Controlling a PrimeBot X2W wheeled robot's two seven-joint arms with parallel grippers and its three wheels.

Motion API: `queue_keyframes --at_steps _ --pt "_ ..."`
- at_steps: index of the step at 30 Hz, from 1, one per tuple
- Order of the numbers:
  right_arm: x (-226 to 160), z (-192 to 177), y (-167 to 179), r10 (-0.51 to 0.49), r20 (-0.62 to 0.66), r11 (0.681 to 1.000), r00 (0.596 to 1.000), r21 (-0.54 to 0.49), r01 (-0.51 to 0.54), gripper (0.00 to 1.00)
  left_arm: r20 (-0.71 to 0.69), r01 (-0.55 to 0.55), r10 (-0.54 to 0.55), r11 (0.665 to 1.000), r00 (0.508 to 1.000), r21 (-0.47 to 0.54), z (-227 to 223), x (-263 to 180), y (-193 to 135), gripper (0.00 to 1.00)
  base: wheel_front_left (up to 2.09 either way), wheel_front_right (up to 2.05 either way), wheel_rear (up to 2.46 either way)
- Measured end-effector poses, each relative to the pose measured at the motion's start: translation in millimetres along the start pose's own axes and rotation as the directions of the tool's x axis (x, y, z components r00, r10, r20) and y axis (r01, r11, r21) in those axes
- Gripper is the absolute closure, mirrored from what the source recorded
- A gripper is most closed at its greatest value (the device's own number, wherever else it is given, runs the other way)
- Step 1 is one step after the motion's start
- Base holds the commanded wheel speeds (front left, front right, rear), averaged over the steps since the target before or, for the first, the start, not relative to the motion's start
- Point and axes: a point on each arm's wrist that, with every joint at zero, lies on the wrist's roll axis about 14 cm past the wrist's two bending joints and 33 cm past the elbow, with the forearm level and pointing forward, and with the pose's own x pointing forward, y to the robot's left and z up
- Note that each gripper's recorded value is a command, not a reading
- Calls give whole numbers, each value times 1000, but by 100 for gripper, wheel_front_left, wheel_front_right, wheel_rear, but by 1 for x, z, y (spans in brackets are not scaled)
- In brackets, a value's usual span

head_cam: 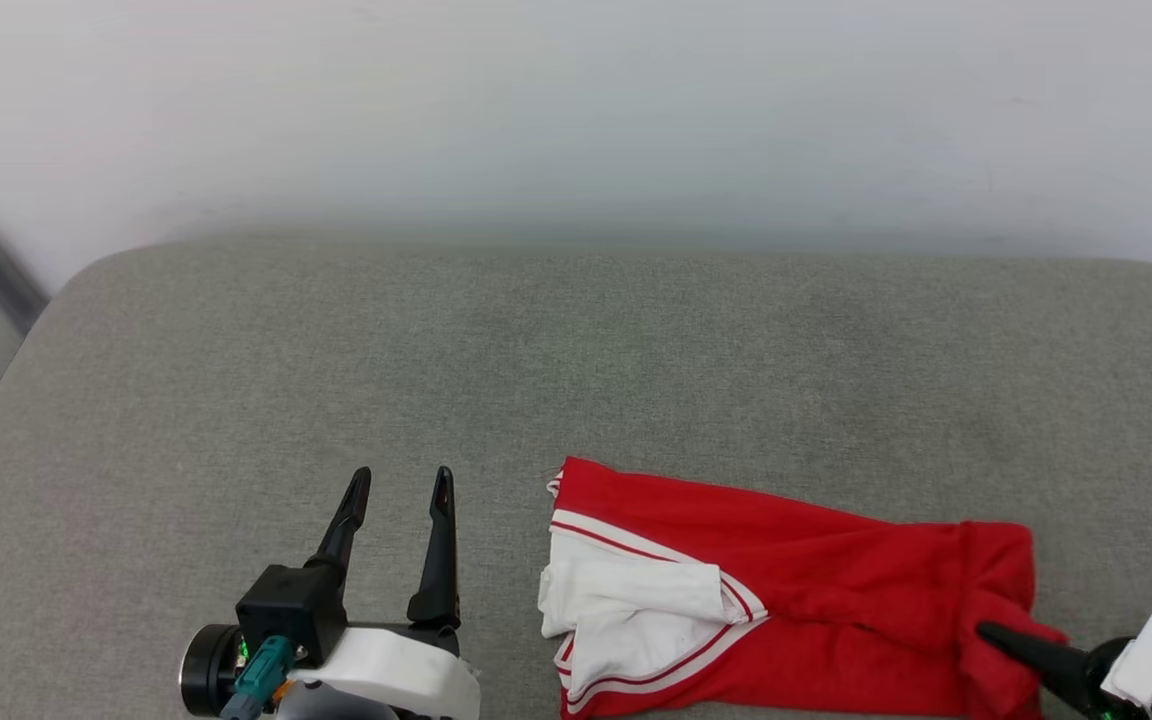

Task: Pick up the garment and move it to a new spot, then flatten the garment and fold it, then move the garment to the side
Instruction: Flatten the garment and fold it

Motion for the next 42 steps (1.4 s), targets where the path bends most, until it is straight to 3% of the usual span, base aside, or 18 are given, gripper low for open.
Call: queue_keyframes --at_steps 3,6,12,17,20,23,24,25,29,33,36,39,42 --pt "8 -17 26 139 -82 987 987 94 -131 100 -5 -8 8 1000 1000 7 0 -2 4 0 0 0 0" --pt "16 -32 41 220 -160 969 962 148 -197 100 -10 -19 19 1000 1000 10 -1 -4 8 0 0 0 0" --pt "50 -72 109 419 -303 905 856 223 -364 100 -15 -47 47 999 999 10 -1 -7 16 0 0 0 0" --pt "76 -107 156 463 -397 886 792 190 -423 100 -14 -76 76 997 997 7 -1 -8 24 0 0 0 0" --pt "91 -120 175 458 -419 887 784 148 -438 100 -13 -99 99 995 995 6 -1 -8 31 0 0 0 0" --pt "108 -126 182 421 -414 900 807 84 -427 100 -23 -126 126 992 992 5 -5 -10 38 0 0 0 0" --pt "113 -127 183 414 -411 904 812 76 -422 65 -23 -132 132 991 991 4 -6 -10 39 0 0 0 0" --pt "117 -130 182 397 -415 909 819 55 -413 0 -23 -136 136 991 990 5 -7 -10 40 0 0 0 0" --pt "125 -136 183 375 -413 914 830 15 -405 0 -28 -143 143 990 989 3 -9 -8 42 0 0 0 0" --pt "125 -135 188 354 -406 901 843 -94 -424 0 -35 -130 130 992 991 -2 -13 -4 38 0 0 0 0" --pt "121 -129 199 348 -396 856 850 -237 -460 0 -38 -113 113 994 993 -3 -14 0 34 0 0 0 0" --pt "116 -122 194 274 -397 755 876 -475 -452 0 -38 -95 95 995 995 -5 -15 3 28 0 0 0 0" --pt "111 -115 182 205 -377 644 903 -643 -415 0 -40 -84 83 996 996 -4 -16 5 26 0 0 0 0"
